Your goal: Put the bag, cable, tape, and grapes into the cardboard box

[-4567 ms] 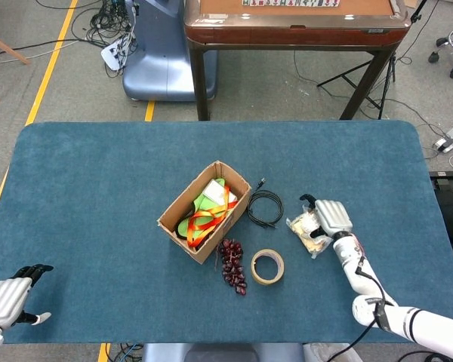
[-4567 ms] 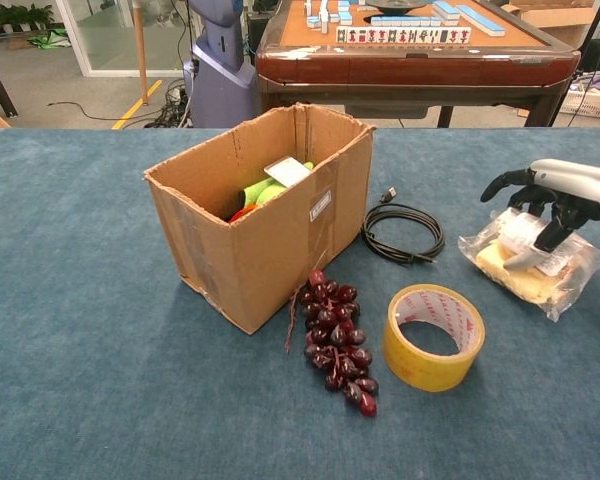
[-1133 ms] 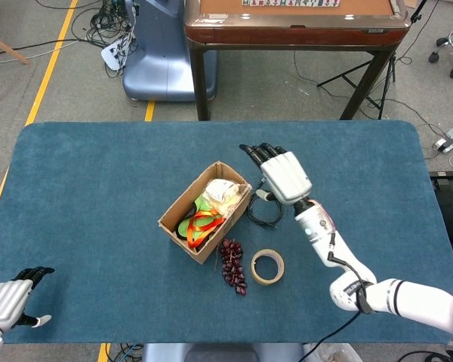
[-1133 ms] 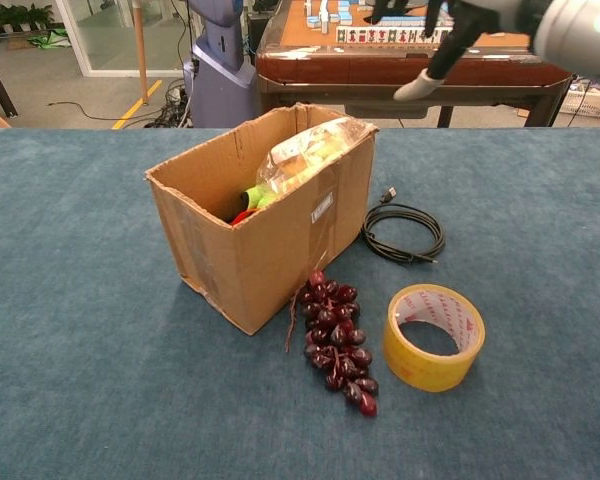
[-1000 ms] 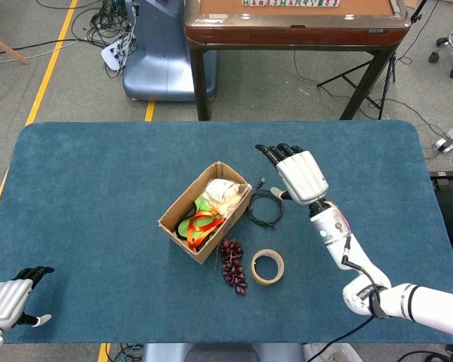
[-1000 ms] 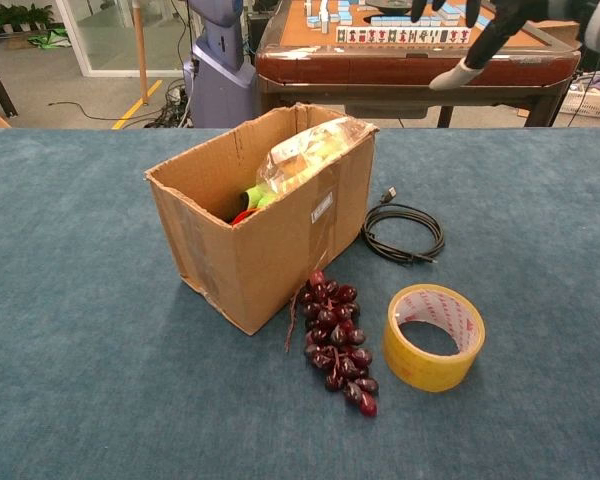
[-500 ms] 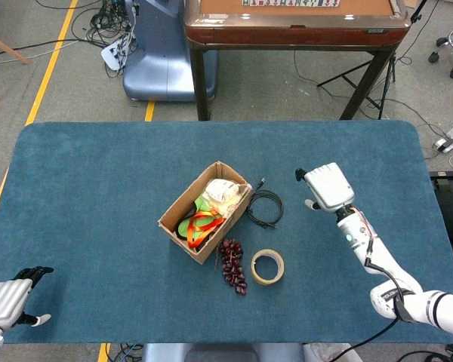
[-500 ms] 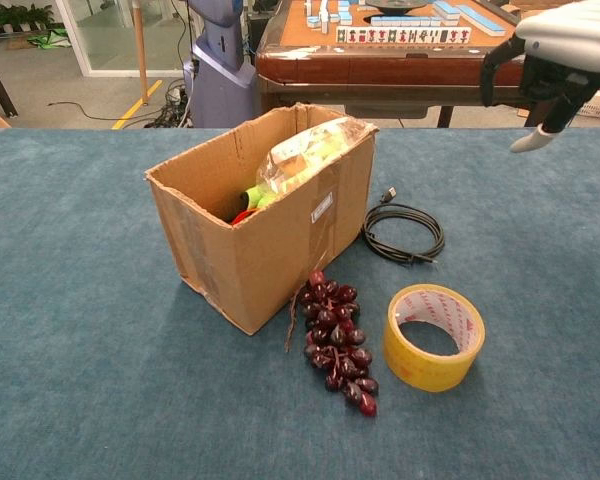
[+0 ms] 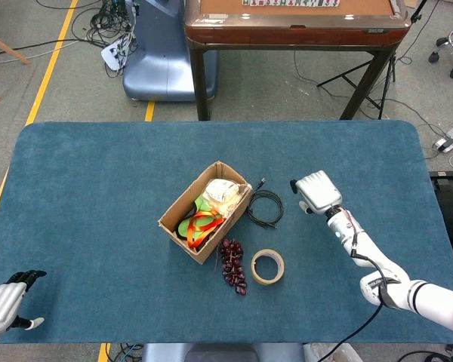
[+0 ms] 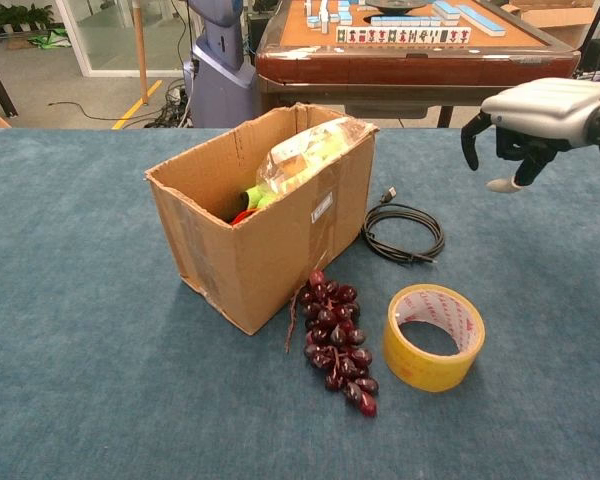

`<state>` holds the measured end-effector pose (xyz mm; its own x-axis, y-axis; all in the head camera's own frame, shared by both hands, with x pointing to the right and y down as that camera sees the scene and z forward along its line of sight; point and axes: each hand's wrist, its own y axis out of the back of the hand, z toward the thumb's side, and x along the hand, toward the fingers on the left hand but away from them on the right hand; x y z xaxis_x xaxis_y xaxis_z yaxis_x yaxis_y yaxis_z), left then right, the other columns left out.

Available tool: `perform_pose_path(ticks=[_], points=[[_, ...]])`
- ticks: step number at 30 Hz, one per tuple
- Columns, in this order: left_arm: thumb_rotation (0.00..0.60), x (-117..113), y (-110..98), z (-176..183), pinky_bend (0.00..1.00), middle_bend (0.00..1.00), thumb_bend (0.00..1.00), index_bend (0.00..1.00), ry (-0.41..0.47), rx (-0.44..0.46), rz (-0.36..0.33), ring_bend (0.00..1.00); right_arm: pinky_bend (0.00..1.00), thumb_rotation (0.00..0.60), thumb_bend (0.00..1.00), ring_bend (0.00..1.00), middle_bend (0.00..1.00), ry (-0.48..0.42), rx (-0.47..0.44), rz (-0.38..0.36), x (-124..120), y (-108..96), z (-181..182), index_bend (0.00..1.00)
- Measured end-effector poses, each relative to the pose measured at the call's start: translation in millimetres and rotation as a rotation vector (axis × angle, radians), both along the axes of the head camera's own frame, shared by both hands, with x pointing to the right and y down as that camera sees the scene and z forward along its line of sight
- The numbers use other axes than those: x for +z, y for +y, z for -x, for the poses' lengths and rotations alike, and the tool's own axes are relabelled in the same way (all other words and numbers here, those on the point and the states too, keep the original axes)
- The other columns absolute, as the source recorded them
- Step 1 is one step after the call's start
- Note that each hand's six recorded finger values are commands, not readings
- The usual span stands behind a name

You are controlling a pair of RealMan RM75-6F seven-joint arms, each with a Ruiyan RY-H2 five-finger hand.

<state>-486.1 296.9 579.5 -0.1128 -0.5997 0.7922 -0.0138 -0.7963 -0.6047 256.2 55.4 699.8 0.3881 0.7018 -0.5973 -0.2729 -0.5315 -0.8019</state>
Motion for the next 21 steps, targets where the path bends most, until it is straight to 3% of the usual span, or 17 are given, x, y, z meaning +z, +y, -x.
perform_pose_path(ticks=[12, 21], points=[[0.6, -2.3, 12.5, 8.6, 0.38, 0.21, 0.02, 0.23, -0.005, 0.049, -0.014, 0.14, 1.0, 0.6, 0.31, 1.0, 1.0, 0.018, -0.046, 0.055, 27.8, 10.7, 8.9, 0.49], [0.6, -3.2, 9.9, 14.1, 0.4, 0.23, 0.03, 0.26, 0.027, 0.077, -0.099, 0.15, 1.0, 0.6, 0.31, 1.0, 1.0, 0.016, -0.06, 0.078, 40.3, 15.1, 13.0, 0.49]])
